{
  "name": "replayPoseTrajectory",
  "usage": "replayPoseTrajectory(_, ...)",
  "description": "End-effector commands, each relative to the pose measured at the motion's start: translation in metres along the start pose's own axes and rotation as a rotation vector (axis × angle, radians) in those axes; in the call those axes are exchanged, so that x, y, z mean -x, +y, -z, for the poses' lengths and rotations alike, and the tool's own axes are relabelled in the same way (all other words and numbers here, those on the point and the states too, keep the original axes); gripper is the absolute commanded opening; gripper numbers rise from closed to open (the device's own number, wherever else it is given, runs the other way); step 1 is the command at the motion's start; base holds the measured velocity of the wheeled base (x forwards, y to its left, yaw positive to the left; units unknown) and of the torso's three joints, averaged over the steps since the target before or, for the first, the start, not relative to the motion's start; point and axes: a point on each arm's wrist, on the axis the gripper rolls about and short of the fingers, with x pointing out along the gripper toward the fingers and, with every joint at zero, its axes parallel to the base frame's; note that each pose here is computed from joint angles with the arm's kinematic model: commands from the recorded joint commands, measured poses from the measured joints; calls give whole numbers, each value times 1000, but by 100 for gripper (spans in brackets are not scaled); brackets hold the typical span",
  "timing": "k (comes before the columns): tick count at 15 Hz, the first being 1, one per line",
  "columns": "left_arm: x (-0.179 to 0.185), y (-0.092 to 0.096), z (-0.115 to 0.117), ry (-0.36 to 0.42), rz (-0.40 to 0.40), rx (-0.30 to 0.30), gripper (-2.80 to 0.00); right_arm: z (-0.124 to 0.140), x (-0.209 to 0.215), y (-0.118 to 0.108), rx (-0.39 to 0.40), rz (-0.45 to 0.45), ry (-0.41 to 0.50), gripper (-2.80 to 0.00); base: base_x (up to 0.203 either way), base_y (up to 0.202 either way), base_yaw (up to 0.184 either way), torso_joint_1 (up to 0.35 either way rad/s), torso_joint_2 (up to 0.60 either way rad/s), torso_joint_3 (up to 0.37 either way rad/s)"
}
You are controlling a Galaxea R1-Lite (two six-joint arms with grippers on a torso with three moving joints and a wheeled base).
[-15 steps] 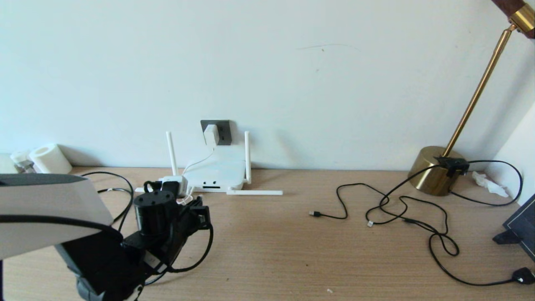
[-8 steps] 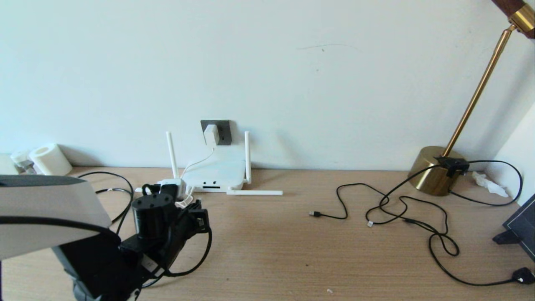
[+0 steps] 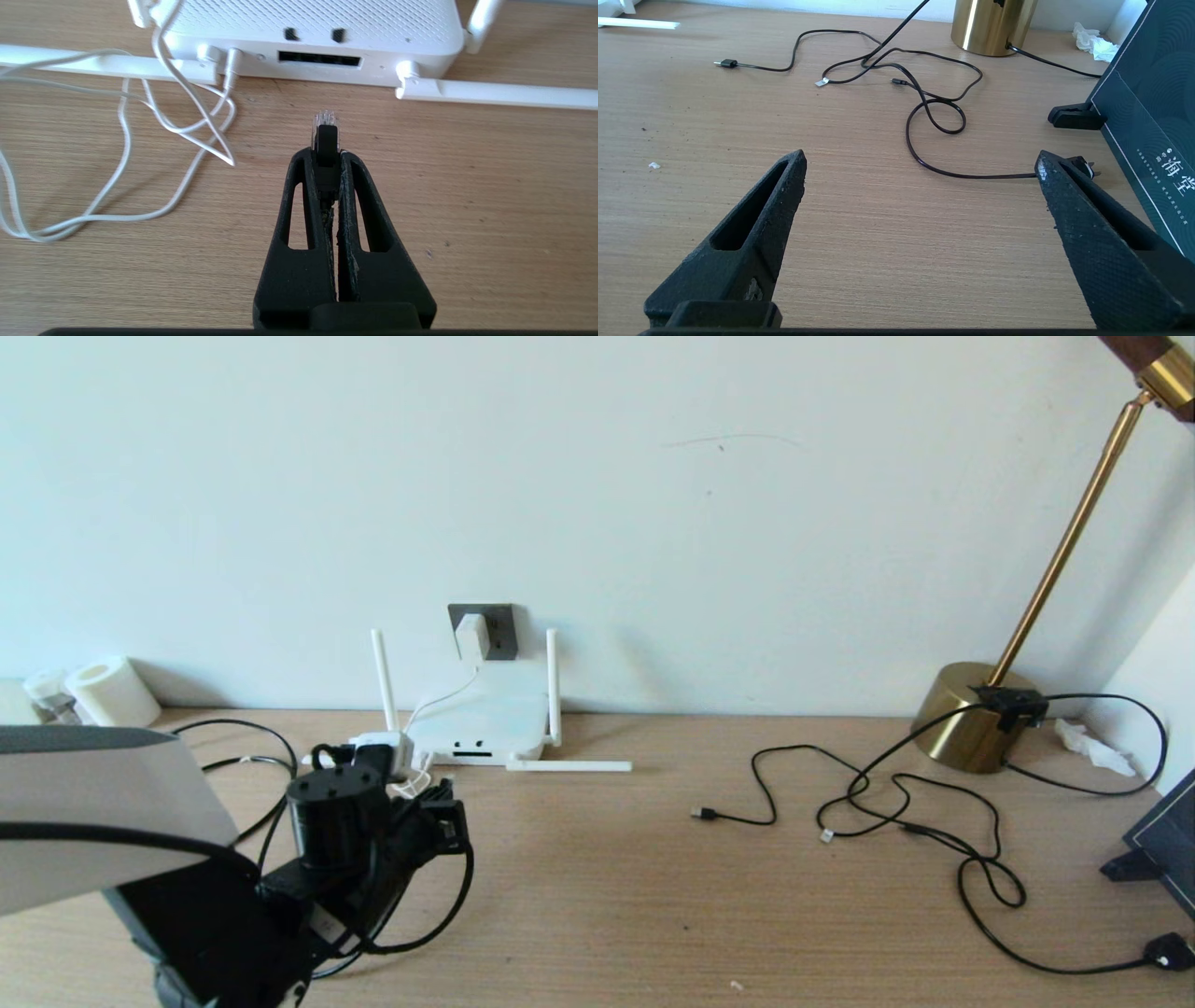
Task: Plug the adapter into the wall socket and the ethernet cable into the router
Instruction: Align cable and router interface
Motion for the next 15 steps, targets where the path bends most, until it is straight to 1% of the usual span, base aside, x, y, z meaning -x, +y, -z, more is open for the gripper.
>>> replayPoseTrajectory(1, 0, 0, 0, -2, 3, 9, -280, 0, 0, 0, 0, 0, 2, 0, 0, 0, 0, 0, 0, 0)
replayPoseTrajectory(6, -2, -1, 0, -6, 9, 11, -280, 0, 0, 0, 0, -1, 2, 0, 0, 0, 0, 0, 0, 0)
replayPoseTrajectory(9, 1, -1, -2, -10, 1, 12, -280, 0, 0, 0, 0, 0, 2, 0, 0, 0, 0, 0, 0, 0)
replayPoseTrajectory(11, -1, -2, 0, -7, -23, 10, -280, 0, 0, 0, 0, 0, 2, 0, 0, 0, 0, 0, 0, 0)
replayPoseTrajectory(15, -2, -3, 1, -6, -18, 9, -280, 0, 0, 0, 0, -1, 2, 0, 0, 0, 0, 0, 0, 0)
